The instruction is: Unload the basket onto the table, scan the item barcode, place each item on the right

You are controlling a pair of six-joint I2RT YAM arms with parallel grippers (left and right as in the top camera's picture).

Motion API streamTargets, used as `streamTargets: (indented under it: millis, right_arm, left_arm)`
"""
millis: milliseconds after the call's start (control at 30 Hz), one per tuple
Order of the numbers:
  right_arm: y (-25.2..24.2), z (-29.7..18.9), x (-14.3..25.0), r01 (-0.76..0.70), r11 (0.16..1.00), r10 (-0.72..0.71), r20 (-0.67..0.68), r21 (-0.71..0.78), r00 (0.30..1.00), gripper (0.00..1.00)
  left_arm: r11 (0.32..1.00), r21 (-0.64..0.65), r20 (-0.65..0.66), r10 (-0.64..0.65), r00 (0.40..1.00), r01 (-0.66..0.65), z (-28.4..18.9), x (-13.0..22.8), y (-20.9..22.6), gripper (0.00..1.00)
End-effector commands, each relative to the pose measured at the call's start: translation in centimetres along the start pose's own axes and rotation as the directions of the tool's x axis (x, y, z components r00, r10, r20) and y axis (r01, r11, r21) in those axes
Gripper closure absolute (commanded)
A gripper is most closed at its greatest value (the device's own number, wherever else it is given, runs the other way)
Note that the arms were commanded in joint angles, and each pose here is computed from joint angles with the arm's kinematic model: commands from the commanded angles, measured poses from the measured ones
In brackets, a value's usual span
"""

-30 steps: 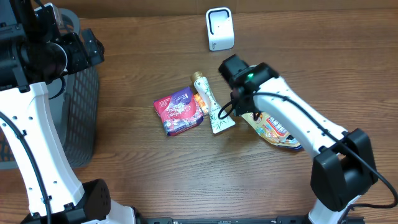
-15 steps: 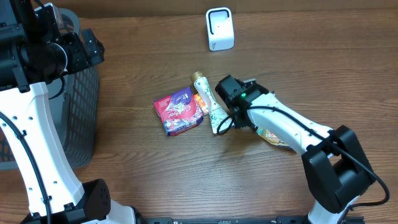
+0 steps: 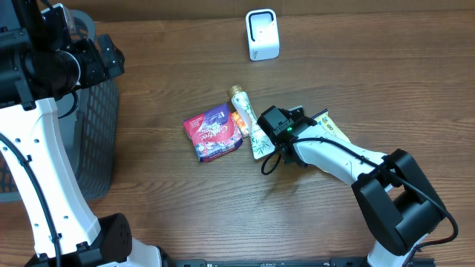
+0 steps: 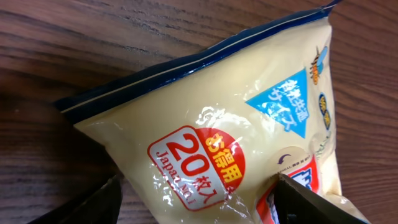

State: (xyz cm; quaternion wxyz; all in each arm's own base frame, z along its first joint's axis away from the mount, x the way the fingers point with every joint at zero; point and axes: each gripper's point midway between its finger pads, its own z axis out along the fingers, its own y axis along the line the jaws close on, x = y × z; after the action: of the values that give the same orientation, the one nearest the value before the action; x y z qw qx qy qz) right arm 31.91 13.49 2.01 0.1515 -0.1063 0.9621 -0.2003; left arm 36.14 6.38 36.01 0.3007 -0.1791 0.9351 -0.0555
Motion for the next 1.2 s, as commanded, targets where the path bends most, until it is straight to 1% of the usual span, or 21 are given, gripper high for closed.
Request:
streamTargets:
  millis: [0,67,133,167,267,333,433,533,633,733,867,900,933,967,1033,1067,1167]
  right_arm:
    - [-0.3,0.8,0.5,-0.005,1.000,0.005,0.012,0.017,1.000,0.22]
    - [-0.7,1.7,0.5,-0.033,0.999,0.032,0.024,0.023,0.999,0.22]
    - [-1.1,2.0,0.5,-0.047,0.999,0.046,0.022,0.025,0.999,0.27]
    - [-1.3,2.1,0.5,-0.052,0.998,0.051,0.019,0.027,0.998,0.31]
    - [-1.8,2.4,0.5,-0.068,0.997,0.067,0.011,0.028,0.998,0.61]
    - [-2.0,2.6,0.5,-0.079,0.996,0.079,0.004,0.026,0.997,0.78]
    - [-2.1,2.8,0.6,-0.102,0.995,0.102,-0.012,0.003,0.995,0.96]
    - [-2.0,2.7,0.3,-0.128,0.991,0.127,-0.035,-0.037,0.991,0.96]
    - [-2.1,1.8,-0.9,-0.184,0.980,0.180,-0.059,-0.081,0.982,0.96]
    - [-1.9,0.1,-2.8,-0.226,0.958,0.212,-0.095,-0.176,0.973,0.96]
    - [-1.6,-3.3,-5.7,-0.278,0.897,0.241,-0.147,-0.344,0.959,0.96]
    - [-1.5,-4.5,-6.5,-0.287,0.871,0.242,-0.160,-0.399,0.957,0.96]
    - [-0.9,-6.5,-7.7,-0.278,0.816,0.220,-0.172,-0.508,0.960,0.96]
    - [-0.5,-8.0,-8.3,-0.272,0.764,0.204,-0.181,-0.584,0.962,0.96]
    - [0.1,-10.0,-9.1,-0.272,0.671,0.186,-0.199,-0.690,0.962,0.96]
    - [0.5,-11.0,-9.4,-0.268,0.607,0.171,-0.206,-0.748,0.963,0.96]
    - [0.6,-13.0,-9.9,-0.270,0.441,0.148,-0.228,-0.856,0.962,0.96]
  left_arm:
    - [1.000,-0.001,0.021,0.011,1.000,-0.011,-0.5,-0.3,-0.2,0.01]
    - [1.000,-0.002,0.021,0.008,1.000,-0.008,-0.5,-0.3,-0.1,0.00]
    - [1.000,-0.002,0.021,0.008,1.000,-0.008,-0.5,-0.3,-0.1,0.00]
    - [1.000,-0.002,0.021,0.008,1.000,-0.008,-0.5,-0.3,-0.1,0.00]
    - [1.000,-0.002,0.021,0.008,1.000,-0.008,-0.5,-0.3,-0.1,0.00]
    - [1.000,-0.002,0.022,0.009,1.000,-0.008,-0.5,-0.3,-0.1,0.00]
    - [1.000,-0.002,0.022,0.009,1.000,-0.008,-0.5,-0.3,-0.1,0.00]
    - [1.000,-0.002,0.021,0.008,1.000,-0.008,-0.5,-0.3,-0.1,0.00]
    - [1.000,-0.002,0.022,0.009,1.000,-0.008,-0.5,-0.3,-0.1,0.00]
    - [1.000,-0.002,0.022,0.009,1.000,-0.008,-0.5,-0.3,-0.1,0.00]
    - [1.000,-0.002,0.021,0.008,1.000,-0.008,-0.5,-0.3,-0.1,0.00]
    - [1.000,-0.002,0.021,0.008,1.000,-0.008,-0.5,-0.3,-0.1,0.00]
    - [1.000,-0.002,0.021,0.008,1.000,-0.008,-0.5,-0.3,-0.1,0.00]
    - [1.000,-0.002,0.021,0.008,1.000,-0.008,-0.5,-0.3,-0.1,0.00]
    - [1.000,-0.002,0.021,0.008,1.000,-0.008,-0.5,-0.3,-0.1,0.00]
    - [1.000,-0.002,0.021,0.008,1.000,-0.008,-0.5,-0.3,-0.1,0.00]
    - [1.000,-0.002,0.021,0.008,1.000,-0.008,-0.5,-0.3,-0.1,0.00]
